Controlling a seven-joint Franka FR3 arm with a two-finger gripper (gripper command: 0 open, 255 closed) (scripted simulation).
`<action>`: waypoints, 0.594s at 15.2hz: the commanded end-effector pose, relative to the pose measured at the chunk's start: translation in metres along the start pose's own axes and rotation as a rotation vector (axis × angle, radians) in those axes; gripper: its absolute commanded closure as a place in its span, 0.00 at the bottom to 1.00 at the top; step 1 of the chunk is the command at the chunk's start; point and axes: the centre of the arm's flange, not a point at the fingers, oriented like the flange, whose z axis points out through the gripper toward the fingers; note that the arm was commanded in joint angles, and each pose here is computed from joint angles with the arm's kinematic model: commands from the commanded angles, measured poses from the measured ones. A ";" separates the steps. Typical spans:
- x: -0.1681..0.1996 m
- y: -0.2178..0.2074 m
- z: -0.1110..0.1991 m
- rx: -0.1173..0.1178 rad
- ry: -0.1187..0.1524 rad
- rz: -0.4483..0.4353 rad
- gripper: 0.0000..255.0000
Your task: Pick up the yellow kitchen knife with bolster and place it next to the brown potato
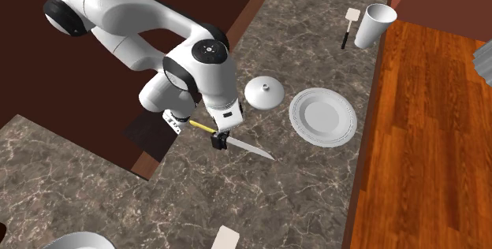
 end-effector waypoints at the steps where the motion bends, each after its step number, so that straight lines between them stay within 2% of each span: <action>1: -0.002 0.000 0.011 -0.001 0.000 -0.006 0.00; 6: -0.002 0.000 0.035 -0.001 0.000 -0.006 0.00; 9: -0.002 0.000 0.035 -0.001 0.000 -0.006 0.00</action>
